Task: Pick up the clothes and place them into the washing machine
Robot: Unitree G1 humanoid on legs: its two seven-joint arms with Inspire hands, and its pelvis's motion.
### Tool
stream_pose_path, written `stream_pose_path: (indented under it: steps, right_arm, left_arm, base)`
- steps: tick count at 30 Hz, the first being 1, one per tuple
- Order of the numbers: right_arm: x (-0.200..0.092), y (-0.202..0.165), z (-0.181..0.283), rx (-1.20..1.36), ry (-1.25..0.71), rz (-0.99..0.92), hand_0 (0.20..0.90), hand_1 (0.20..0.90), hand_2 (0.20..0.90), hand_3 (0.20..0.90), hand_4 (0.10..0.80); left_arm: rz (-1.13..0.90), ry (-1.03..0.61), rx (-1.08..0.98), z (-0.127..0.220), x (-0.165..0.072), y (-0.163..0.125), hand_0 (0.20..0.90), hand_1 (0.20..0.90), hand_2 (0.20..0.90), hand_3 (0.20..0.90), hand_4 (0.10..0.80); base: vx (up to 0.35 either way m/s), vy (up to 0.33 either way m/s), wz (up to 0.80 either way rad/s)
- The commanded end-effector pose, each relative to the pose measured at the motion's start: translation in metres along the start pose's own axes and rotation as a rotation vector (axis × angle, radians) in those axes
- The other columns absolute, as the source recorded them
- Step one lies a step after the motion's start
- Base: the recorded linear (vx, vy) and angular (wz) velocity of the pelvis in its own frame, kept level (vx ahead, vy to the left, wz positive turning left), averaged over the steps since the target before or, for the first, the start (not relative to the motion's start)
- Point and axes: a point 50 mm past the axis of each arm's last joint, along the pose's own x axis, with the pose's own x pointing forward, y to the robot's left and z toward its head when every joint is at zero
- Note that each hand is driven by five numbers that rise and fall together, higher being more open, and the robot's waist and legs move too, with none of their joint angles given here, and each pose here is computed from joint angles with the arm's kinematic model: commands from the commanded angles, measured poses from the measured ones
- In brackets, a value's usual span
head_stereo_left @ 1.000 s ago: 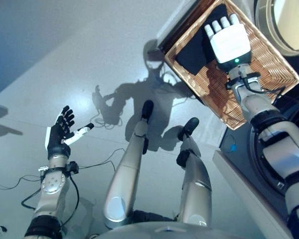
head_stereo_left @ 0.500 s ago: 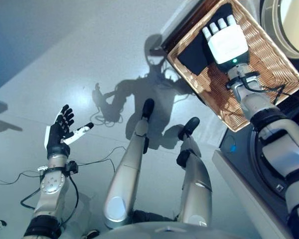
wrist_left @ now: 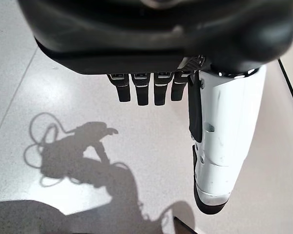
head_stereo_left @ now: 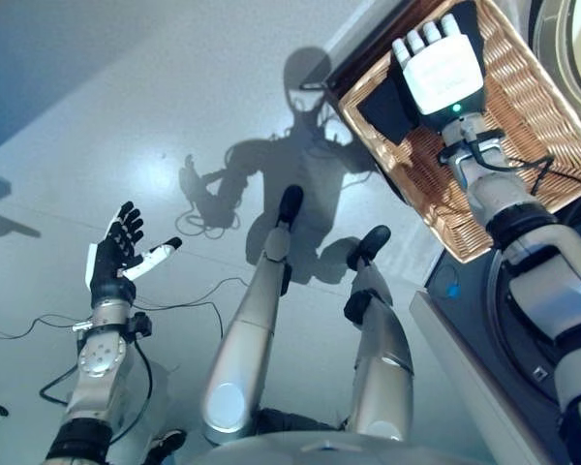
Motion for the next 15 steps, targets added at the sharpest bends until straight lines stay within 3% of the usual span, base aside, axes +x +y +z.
stream_pose_path:
  steps: [1, 15]
  right_arm:
    - [0.008, -0.010, -0.021, -0.105, 0.032, -0.062, 0.900, 0.900, 0.900, 0.900, 0.800]
    - [-0.007, 0.002, -0.039, -0.154, 0.073, -0.007, 0.900, 0.900, 0.900, 0.900, 0.800]
  left_arm:
    - [0.080, -0.054, 0.058, 0.011, -0.019, 0.036, 0.900, 0.900, 0.900, 0.900, 0.800]
    - [0.078, -0.032, 0.075, 0.006, -0.020, 0.037, 0.900, 0.900, 0.900, 0.900, 0.800]
  base:
    - [0.000, 0.000, 0.00]
    - [-0.001, 0.005, -0.04]
